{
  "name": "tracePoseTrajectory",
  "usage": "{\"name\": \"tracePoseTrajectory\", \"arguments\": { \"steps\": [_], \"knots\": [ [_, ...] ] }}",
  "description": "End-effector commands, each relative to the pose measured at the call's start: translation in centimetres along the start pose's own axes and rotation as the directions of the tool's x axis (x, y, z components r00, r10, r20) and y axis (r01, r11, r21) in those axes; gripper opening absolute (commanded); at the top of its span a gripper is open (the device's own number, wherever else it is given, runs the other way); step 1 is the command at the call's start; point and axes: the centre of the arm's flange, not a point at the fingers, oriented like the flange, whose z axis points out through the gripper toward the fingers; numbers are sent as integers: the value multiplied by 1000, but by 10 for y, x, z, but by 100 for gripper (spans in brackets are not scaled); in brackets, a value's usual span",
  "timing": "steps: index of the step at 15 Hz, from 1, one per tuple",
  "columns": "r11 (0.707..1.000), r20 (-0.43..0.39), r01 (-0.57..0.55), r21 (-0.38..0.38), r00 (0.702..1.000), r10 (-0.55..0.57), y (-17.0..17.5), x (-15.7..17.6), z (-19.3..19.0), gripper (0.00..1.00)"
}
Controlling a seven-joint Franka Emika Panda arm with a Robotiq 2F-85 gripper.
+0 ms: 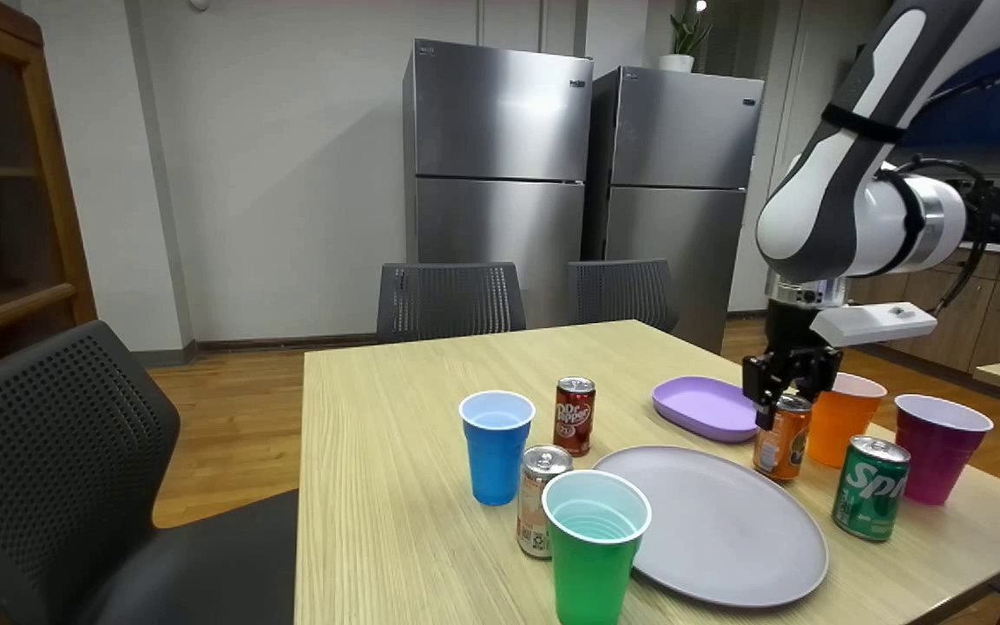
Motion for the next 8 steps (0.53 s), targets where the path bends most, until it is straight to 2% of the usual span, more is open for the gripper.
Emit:
{"name": "tracePoseTrajectory", "arguments": {
  "steps": [1, 8],
  "knots": [
    [1000, -51, -2, 8, 999, 2, -8, -11, -31, 38],
    [999, -92, 40, 23, 995, -38, -34, -18, -54, 38]
  ]
}}
